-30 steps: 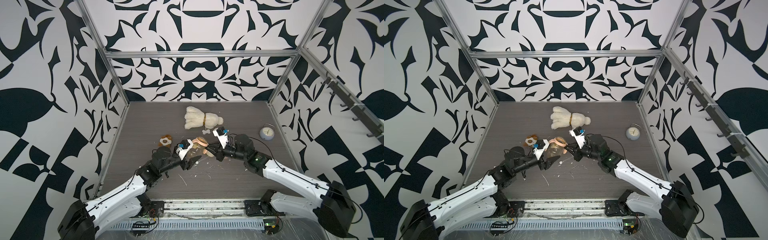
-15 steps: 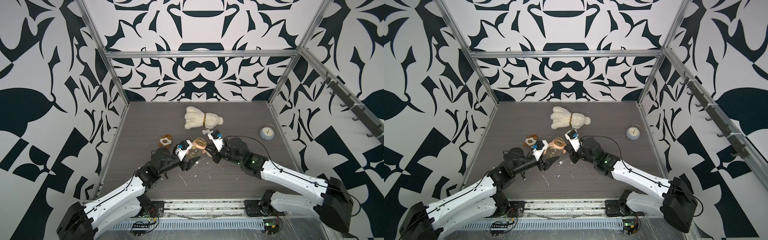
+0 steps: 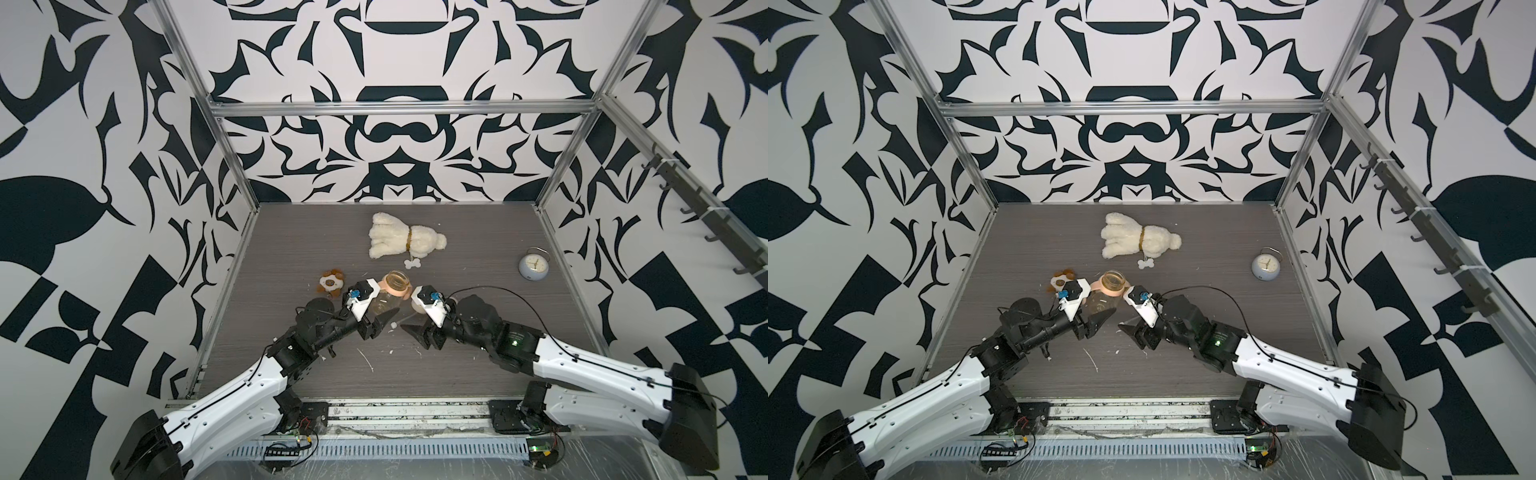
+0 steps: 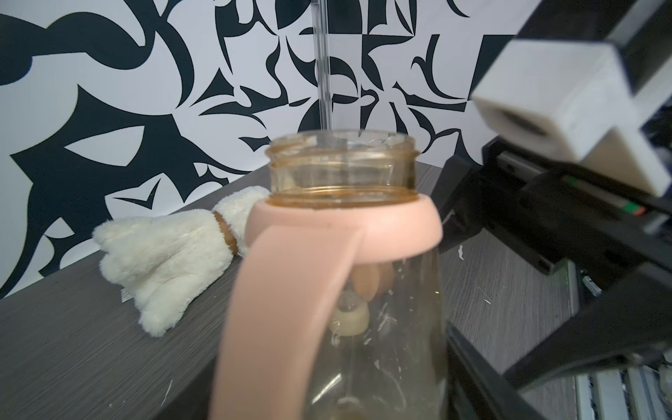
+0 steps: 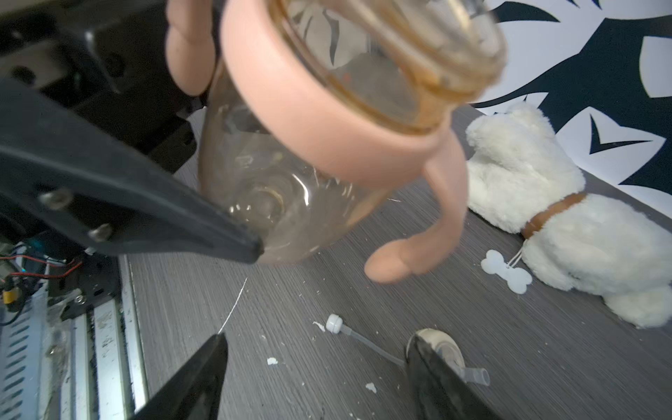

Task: Assemble the baby bottles
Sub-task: Pick up the nipple from the center of the board.

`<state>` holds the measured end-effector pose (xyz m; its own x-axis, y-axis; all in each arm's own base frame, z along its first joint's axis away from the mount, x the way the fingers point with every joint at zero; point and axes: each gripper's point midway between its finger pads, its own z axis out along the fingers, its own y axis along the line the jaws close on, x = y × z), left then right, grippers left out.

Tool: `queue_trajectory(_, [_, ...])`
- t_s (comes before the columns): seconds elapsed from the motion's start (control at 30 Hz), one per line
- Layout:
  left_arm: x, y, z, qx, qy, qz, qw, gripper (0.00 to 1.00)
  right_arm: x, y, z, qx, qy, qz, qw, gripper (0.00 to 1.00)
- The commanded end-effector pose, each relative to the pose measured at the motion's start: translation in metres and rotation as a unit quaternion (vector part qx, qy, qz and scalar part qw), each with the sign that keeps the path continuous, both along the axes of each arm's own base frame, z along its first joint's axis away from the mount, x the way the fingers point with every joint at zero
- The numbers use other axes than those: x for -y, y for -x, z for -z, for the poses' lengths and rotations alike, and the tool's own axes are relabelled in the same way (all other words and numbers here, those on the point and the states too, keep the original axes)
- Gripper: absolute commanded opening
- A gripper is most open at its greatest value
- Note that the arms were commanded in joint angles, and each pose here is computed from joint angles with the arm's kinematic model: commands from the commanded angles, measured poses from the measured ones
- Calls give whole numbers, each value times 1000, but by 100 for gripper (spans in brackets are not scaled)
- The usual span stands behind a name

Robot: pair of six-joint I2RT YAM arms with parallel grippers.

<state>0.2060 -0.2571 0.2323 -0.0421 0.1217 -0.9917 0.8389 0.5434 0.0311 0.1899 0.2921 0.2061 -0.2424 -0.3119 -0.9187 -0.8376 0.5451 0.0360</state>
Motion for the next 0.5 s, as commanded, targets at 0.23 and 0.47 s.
queue_trajectory(0.23, [-11,-2,-8,18,14,-26,999,9,69,-47,-8,-126,-23,128,983,91])
queue_trajectory(0.47, [-19,3,-8,18,19,-31,999,9,56,-77,33,-266,53,56,961,94])
